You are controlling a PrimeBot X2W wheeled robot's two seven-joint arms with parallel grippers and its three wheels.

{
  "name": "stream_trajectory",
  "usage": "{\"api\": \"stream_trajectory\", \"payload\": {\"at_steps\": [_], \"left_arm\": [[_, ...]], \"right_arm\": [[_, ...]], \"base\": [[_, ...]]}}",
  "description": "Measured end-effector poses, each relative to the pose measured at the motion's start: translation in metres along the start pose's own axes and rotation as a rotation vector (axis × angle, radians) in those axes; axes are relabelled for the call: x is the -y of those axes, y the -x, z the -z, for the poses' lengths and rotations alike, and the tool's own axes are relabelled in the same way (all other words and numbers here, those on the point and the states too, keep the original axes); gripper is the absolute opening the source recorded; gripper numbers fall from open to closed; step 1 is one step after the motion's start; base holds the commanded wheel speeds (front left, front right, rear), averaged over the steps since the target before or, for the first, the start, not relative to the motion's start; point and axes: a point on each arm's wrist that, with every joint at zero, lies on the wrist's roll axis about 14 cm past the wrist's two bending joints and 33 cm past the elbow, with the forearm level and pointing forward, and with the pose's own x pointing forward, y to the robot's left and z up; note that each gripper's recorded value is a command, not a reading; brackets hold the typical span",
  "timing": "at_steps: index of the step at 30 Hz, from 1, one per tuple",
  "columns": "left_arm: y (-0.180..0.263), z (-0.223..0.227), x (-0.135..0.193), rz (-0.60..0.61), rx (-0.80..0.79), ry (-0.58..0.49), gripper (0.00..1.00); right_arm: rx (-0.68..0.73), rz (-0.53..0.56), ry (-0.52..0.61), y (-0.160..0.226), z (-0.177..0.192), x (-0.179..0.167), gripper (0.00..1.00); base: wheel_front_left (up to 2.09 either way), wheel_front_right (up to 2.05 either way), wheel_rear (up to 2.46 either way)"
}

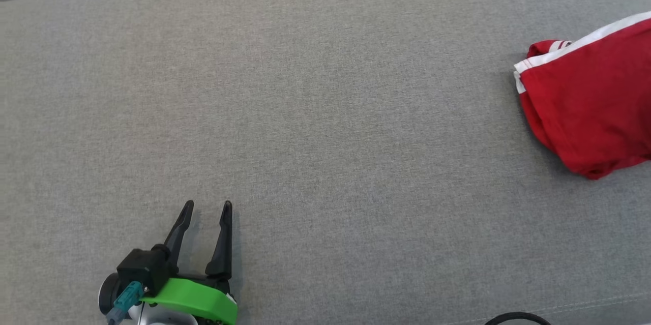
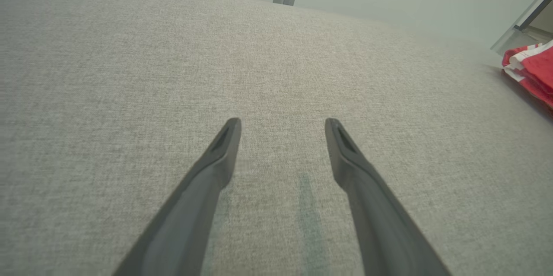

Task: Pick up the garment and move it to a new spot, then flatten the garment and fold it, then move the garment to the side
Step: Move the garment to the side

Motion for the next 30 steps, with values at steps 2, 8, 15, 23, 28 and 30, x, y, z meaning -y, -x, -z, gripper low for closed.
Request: {"api": "stream_trajectory", "payload": {"at_steps": [2, 8, 15, 23, 28, 30], "left_arm": [[0.002, 0.001, -0.003, -0.009, -0.004, 0.000, 1.00], [0.006, -0.005, -0.007, -0.027, 0.014, -0.001, 1.00], [0.018, -0.012, -0.012, -0.052, 0.038, -0.006, 1.00], [0.046, -0.030, -0.033, -0.135, 0.100, -0.014, 1.00], [0.063, -0.044, -0.044, -0.180, 0.149, -0.039, 1.00], [0.071, -0.047, -0.050, -0.203, 0.158, -0.054, 1.00]], "right_arm": [[-0.002, 0.052, 0.014, -0.006, 0.009, 0.012, 1.00], [0.178, 0.117, 0.108, -0.008, -0.010, 0.018, 1.00], [0.455, 0.031, 0.044, 0.015, -0.053, -0.009, 1.00], [0.718, -0.120, -0.010, 0.082, -0.054, -0.049, 1.00], [0.712, -0.157, -0.026, 0.106, -0.014, -0.064, 1.00], [0.713, -0.168, -0.055, 0.112, 0.000, -0.071, 1.00]], "base": [[0.00, 0.00, 0.00], [0.00, 0.00, 0.00], [0.00, 0.00, 0.00], [0.00, 0.00, 0.00], [0.00, 0.00, 0.00], [0.00, 0.00, 0.00]]}}
